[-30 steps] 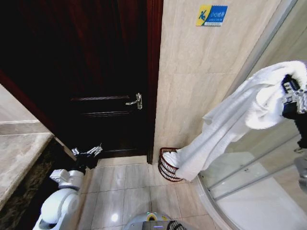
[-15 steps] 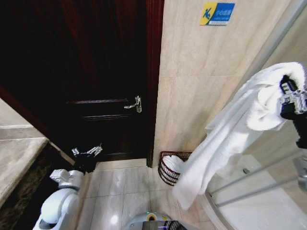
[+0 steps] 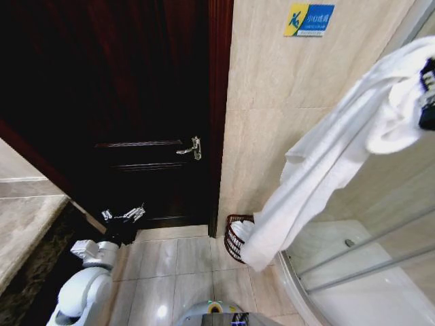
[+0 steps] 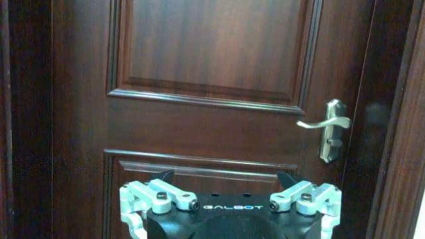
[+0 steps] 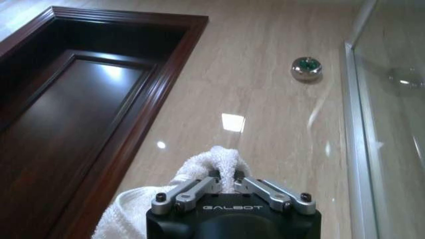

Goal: Discard the used towel into the hamper.

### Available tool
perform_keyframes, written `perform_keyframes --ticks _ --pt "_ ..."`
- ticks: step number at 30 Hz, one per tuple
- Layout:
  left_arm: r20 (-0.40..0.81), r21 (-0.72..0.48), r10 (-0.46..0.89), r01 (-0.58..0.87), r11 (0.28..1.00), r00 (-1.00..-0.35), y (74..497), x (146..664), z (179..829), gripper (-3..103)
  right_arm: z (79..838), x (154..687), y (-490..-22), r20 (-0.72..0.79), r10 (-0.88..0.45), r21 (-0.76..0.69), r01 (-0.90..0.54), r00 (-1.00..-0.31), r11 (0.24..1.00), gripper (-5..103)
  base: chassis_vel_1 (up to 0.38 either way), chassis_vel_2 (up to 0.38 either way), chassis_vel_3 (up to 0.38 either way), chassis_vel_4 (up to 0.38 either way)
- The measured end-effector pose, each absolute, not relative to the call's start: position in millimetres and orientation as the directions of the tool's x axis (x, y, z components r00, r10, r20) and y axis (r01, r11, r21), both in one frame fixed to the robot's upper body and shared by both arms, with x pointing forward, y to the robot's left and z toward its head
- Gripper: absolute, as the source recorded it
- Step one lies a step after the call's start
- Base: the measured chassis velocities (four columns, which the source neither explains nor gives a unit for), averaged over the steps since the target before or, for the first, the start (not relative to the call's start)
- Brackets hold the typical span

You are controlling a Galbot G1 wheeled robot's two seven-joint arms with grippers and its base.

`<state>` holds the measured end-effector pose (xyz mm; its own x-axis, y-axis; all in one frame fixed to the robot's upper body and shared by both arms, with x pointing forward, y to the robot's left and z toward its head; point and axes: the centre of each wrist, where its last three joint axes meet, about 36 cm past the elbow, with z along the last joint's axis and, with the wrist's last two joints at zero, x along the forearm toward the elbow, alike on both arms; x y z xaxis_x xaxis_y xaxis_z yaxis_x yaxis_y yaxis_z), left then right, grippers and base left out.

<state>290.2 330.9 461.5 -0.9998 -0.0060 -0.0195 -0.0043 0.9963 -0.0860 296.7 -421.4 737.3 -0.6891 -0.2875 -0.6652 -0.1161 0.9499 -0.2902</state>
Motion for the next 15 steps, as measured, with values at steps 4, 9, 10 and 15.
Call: perform_keyframes --ticks 4,9,10,15 --pt "-0.020 -0.086 -0.006 -0.004 0.996 -1.000 330.9 290.2 461.5 100 751.2 307.6 -430.3 -0.667 -0.289 -0.305 -0.101 -0.687 0.947 4 0.000 0.000 0.000 0.000" --pt "-0.019 -0.086 -0.006 -0.004 0.996 -1.000 330.9 290.2 461.5 100 770.1 321.6 -441.5 -0.664 -0.294 -0.334 -0.079 -0.688 0.939 4 0.000 0.000 0.000 0.000" --pt "-0.019 -0.086 -0.006 -0.004 0.996 -1.000 330.9 290.2 461.5 100 774.5 324.2 -443.5 -0.664 -0.295 -0.340 -0.075 -0.687 0.938 4 0.000 0.000 0.000 0.000" --pt "-0.019 -0.086 -0.006 -0.004 0.996 -1.000 330.9 290.2 461.5 100 790.4 332.0 -449.4 -0.668 -0.300 -0.354 -0.064 -0.681 0.933 4 0.000 0.000 0.000 0.000"
